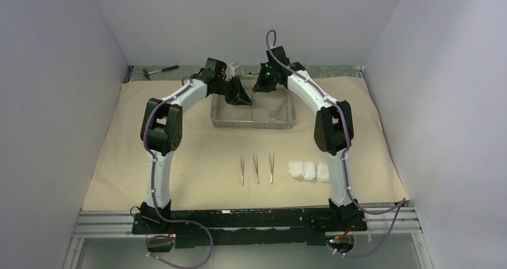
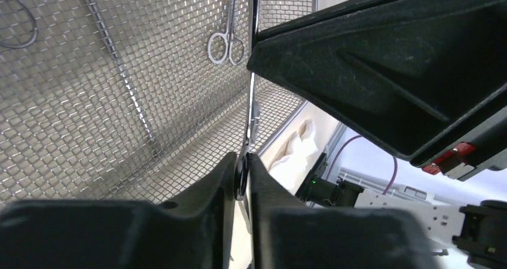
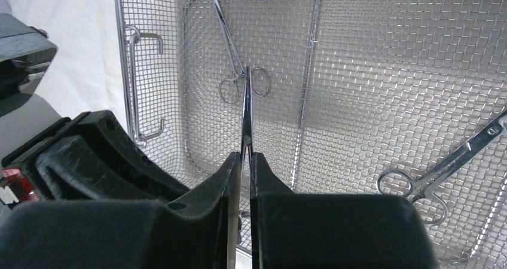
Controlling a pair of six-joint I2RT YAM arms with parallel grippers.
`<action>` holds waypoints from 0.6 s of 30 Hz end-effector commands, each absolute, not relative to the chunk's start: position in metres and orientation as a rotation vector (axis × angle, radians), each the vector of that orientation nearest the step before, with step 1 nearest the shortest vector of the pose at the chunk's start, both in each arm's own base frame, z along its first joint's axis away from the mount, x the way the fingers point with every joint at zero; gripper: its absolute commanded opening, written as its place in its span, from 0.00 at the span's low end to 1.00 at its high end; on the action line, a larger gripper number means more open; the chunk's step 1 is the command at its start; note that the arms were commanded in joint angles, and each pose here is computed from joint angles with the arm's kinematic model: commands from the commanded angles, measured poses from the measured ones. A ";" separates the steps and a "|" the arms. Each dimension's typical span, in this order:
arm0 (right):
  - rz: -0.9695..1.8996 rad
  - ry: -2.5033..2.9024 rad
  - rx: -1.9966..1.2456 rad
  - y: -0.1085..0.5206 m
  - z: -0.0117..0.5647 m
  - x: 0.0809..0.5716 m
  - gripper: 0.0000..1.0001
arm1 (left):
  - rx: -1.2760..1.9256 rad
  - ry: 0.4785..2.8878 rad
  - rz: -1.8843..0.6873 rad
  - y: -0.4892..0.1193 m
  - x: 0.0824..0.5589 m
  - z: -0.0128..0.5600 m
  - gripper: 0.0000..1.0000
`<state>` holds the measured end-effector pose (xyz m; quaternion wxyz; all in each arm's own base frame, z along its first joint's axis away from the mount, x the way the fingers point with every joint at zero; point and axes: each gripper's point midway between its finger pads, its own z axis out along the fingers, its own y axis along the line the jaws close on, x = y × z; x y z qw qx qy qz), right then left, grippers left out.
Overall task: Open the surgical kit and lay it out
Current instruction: Pick up the medical item from the container.
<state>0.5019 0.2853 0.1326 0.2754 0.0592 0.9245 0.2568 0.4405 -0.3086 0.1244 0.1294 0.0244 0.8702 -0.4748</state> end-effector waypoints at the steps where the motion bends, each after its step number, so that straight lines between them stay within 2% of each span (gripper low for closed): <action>1: 0.777 2.387 0.167 0.290 0.177 0.503 0.00 | 0.138 2.441 -1.482 -0.320 0.440 0.157 0.07; 2: 0.774 2.388 0.169 0.289 0.178 0.503 0.00 | 0.146 2.434 -1.483 -0.320 0.439 0.160 0.00; 3: 0.770 2.390 0.168 0.288 0.180 0.502 0.02 | 0.155 2.430 -1.479 -0.319 0.438 0.163 0.00; 7: 0.731 2.377 0.164 0.281 0.192 0.501 0.40 | 0.177 2.447 -1.416 -0.310 0.430 0.171 0.00; 9: 0.715 2.355 0.158 0.275 0.205 0.496 0.50 | 0.189 2.451 -1.389 -0.303 0.423 0.176 0.00; 14: 0.699 2.299 0.154 0.258 0.236 0.479 0.62 | 0.207 2.461 -1.338 -0.284 0.396 0.194 0.00; 18: 0.671 2.288 0.192 0.243 0.247 0.465 0.64 | 0.212 2.481 -1.259 -0.264 0.360 0.202 0.00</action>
